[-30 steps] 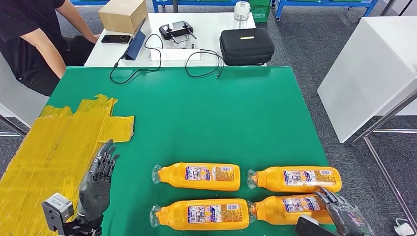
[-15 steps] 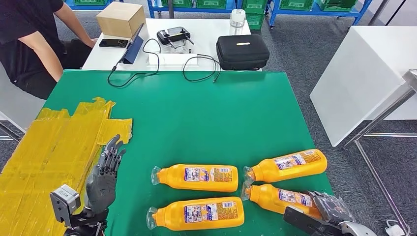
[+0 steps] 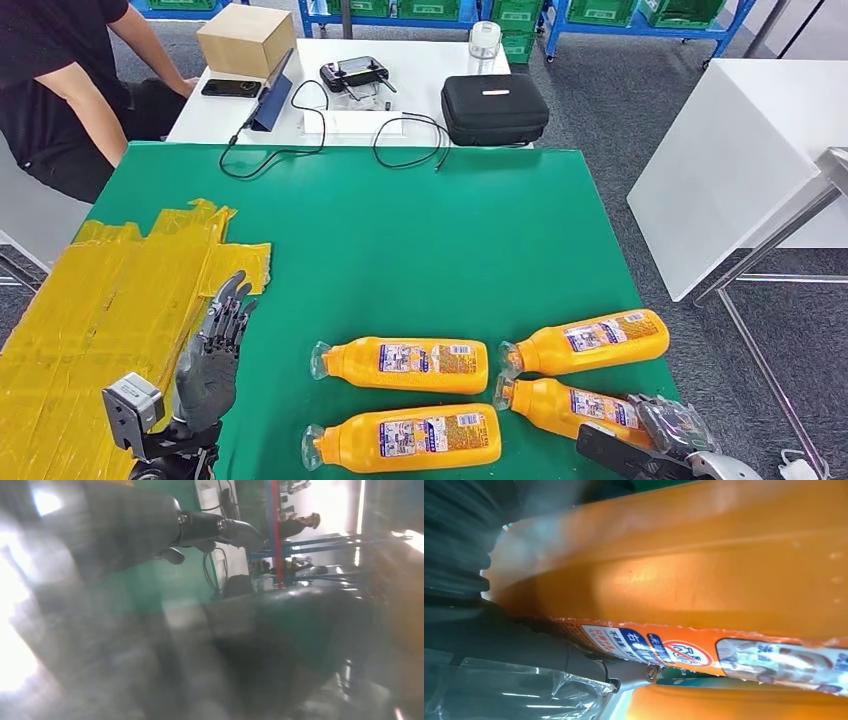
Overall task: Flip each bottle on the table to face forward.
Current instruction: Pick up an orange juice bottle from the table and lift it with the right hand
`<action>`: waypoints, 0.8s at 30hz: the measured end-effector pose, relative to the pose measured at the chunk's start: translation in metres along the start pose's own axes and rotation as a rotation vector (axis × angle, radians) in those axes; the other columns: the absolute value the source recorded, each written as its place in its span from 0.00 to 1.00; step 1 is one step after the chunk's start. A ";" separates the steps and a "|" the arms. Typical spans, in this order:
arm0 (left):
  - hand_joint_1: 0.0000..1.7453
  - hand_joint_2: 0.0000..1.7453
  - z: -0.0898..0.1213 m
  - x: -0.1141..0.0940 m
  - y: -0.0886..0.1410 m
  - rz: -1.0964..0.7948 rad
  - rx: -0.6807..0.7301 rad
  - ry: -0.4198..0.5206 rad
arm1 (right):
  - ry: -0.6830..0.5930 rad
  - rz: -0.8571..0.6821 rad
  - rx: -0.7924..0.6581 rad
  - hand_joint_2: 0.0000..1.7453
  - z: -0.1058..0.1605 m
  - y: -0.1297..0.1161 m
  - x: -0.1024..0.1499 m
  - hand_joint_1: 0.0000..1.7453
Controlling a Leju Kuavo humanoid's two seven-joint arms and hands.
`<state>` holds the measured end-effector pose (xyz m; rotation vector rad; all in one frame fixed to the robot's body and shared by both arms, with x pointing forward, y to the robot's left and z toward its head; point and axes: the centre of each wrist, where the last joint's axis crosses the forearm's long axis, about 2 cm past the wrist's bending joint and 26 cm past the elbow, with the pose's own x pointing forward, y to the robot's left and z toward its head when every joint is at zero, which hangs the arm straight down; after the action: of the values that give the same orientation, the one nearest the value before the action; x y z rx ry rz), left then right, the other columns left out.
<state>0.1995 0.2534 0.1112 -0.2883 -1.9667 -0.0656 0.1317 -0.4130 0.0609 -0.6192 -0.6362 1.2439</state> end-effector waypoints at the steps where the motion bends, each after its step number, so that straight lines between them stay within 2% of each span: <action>1: 0.00 0.00 0.000 0.000 0.000 0.001 0.000 0.000 | 0.001 -0.001 0.001 1.00 0.000 0.000 0.000 0.83; 5: 0.00 0.00 0.000 0.000 0.001 0.004 0.001 -0.002 | 0.003 -0.013 0.003 1.00 -0.001 0.000 0.000 0.83; 10: 0.00 0.00 -0.003 0.000 0.001 0.006 -0.004 -0.006 | 0.003 -0.012 0.011 1.00 -0.003 0.001 0.000 0.99; 13: 0.00 0.00 -0.004 -0.001 0.002 0.007 -0.001 -0.010 | 0.000 -0.029 0.000 1.00 -0.005 0.003 0.000 1.00; 15: 0.00 0.50 0.000 -0.001 0.002 0.008 0.019 -0.029 | -0.065 -0.140 -0.062 1.00 0.007 0.012 -0.001 1.00; 17: 0.00 1.00 0.014 0.002 0.004 0.014 0.039 -0.050 | -0.197 -0.325 -0.172 1.00 0.037 0.023 0.007 1.00; 19: 0.00 1.00 0.032 0.007 0.007 0.024 0.043 -0.059 | -0.367 -0.495 -0.291 1.00 0.066 0.017 0.031 1.00; 21: 0.00 1.00 0.043 0.012 0.011 0.029 0.045 -0.064 | -0.554 -0.598 -0.429 1.00 0.080 -0.015 0.050 1.00; 23: 0.00 1.00 0.051 0.016 0.013 0.031 0.057 -0.069 | -0.721 -0.606 -0.498 1.00 0.092 -0.047 0.051 1.00; 24: 0.00 1.00 0.053 0.017 0.014 0.030 0.068 -0.070 | -0.791 -0.588 -0.484 1.00 0.098 -0.057 0.048 1.00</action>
<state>0.1483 0.2800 0.1043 -0.2785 -2.0294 0.0314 0.1062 -0.3704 0.1734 -0.2621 -1.6809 0.7365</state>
